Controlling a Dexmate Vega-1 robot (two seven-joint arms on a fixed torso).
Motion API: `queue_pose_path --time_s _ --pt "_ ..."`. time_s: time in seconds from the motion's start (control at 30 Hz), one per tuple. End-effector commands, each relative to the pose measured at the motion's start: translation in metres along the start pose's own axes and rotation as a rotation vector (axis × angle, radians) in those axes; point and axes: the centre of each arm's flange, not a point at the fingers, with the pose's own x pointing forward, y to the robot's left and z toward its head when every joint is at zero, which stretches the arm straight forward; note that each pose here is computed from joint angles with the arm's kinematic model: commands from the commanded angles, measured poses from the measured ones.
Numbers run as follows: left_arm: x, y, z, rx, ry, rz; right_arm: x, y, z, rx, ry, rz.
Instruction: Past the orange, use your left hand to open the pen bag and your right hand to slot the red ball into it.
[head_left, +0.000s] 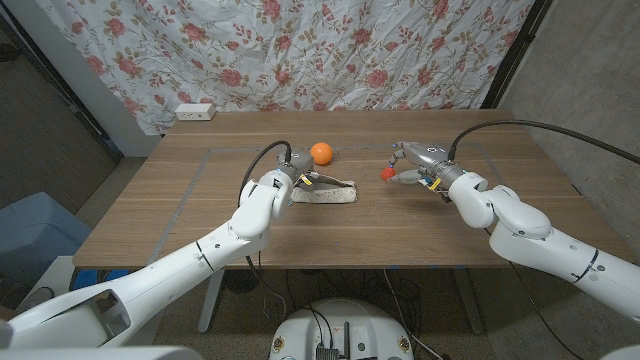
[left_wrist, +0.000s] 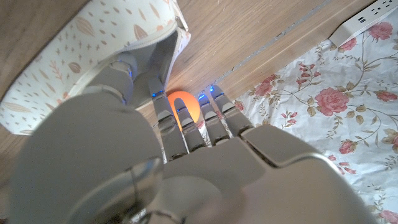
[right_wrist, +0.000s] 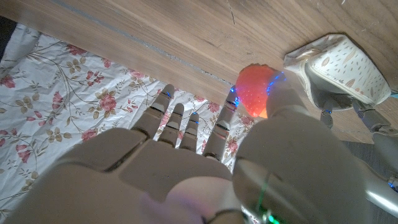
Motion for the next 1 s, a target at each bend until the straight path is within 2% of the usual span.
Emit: queue_pose_path --time_s 0.03,0.3,0.6,1.0 --pt "0.001 0.000 0.001 -0.007 -0.042 -0.039 0.002 -0.005 0.000 -0.009 -0.019 -0.016" --pt "0.001 0.000 0.000 -0.009 -0.053 -0.054 0.004 -0.010 0.002 0.018 -0.033 -0.042" --pt "-0.001 0.006 -0.004 0.009 -0.077 -0.066 0.008 -0.019 0.007 0.038 -0.058 -0.083" --pt "-0.002 0.006 -0.003 0.017 -0.096 -0.101 0.018 -0.026 0.019 0.079 -0.109 -0.082"
